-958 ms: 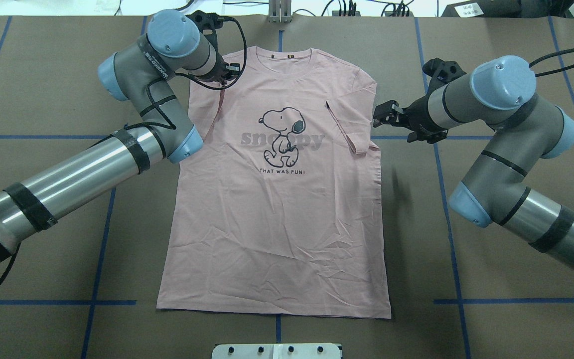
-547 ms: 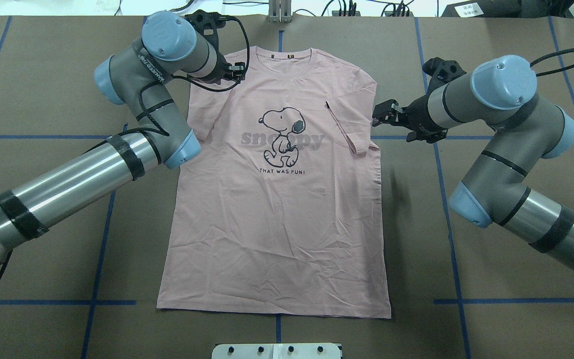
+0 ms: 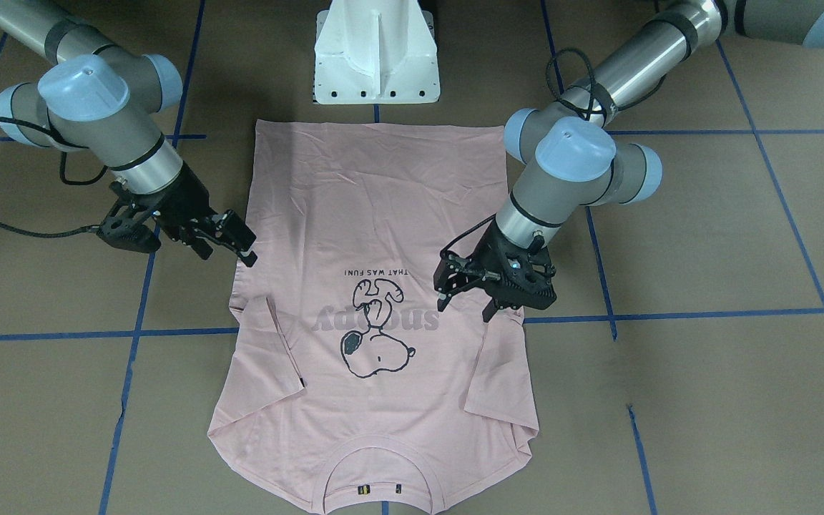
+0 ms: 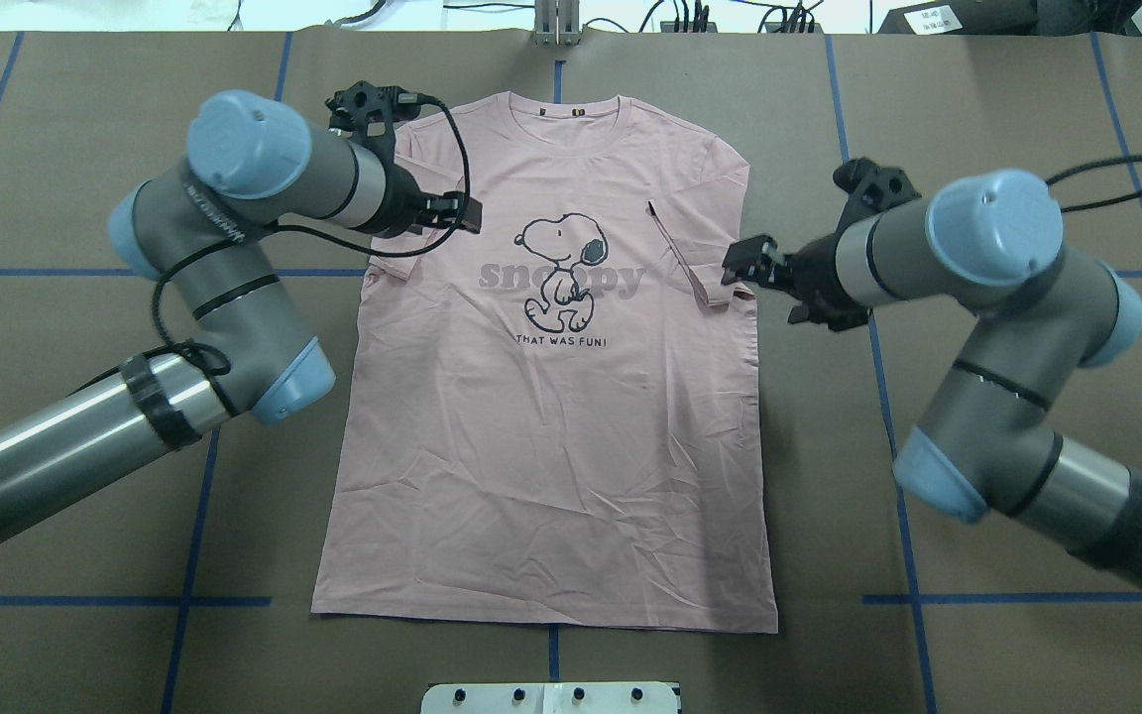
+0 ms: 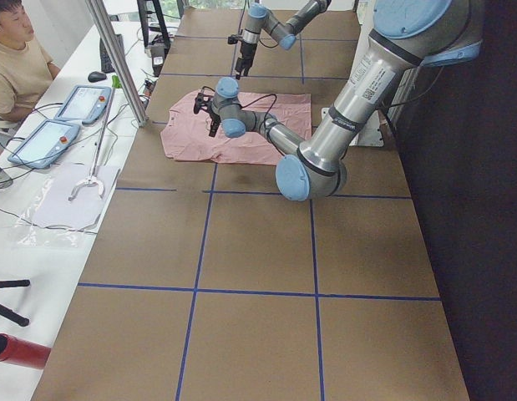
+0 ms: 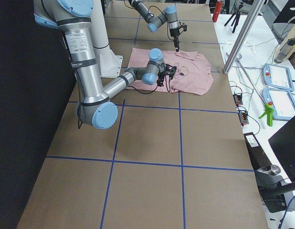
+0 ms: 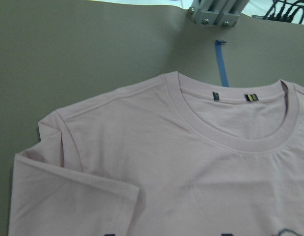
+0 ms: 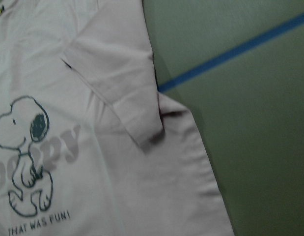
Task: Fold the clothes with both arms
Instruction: 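Move the right gripper to the hem corner while the left holds the shirt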
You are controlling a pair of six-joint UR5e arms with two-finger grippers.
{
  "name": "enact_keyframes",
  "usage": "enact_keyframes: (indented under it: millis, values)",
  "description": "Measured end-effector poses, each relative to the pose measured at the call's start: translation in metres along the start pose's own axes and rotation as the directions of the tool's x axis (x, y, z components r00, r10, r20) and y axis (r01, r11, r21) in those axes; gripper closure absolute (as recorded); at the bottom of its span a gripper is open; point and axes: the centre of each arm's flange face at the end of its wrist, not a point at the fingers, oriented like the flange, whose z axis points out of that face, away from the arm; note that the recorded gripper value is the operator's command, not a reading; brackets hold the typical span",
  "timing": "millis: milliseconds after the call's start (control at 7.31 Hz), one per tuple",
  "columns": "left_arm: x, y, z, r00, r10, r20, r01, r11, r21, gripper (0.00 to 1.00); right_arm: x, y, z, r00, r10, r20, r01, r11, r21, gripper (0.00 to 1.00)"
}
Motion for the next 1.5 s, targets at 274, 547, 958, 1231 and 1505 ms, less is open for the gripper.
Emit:
enact_keyframes:
  millis: [274,547,958,1231,1505]
  values:
    - [-0.009,0.029,-0.034,0.989,-0.144,-0.043,0.141,0.988,-0.056,0.2,0.021,0.099,-0.004,0.998,0.045,-0.041,-0.045,0.999,0.0,0.15]
    - [-0.011,0.034,-0.039,0.981,-0.186,-0.046,0.183,0.981,-0.065,0.18,0.033,0.188,0.003,0.987,0.113,-0.112,-0.106,0.992,0.064,0.17]
    - [-0.011,0.036,-0.038,0.976,-0.212,-0.042,0.209,0.976,-0.069,0.16,0.052,0.244,0.011,0.965,0.183,-0.19,-0.165,0.981,0.105,0.22]
    - [-0.011,0.036,-0.037,0.973,-0.225,-0.041,0.222,0.973,-0.07,0.16,0.058,0.255,0.013,0.955,0.206,-0.212,-0.186,0.976,0.109,0.26]
    - [-0.01,0.036,-0.037,0.971,-0.234,-0.041,0.231,0.97,-0.071,0.15,0.063,0.261,0.012,0.948,0.202,-0.246,-0.18,0.978,0.11,0.27]
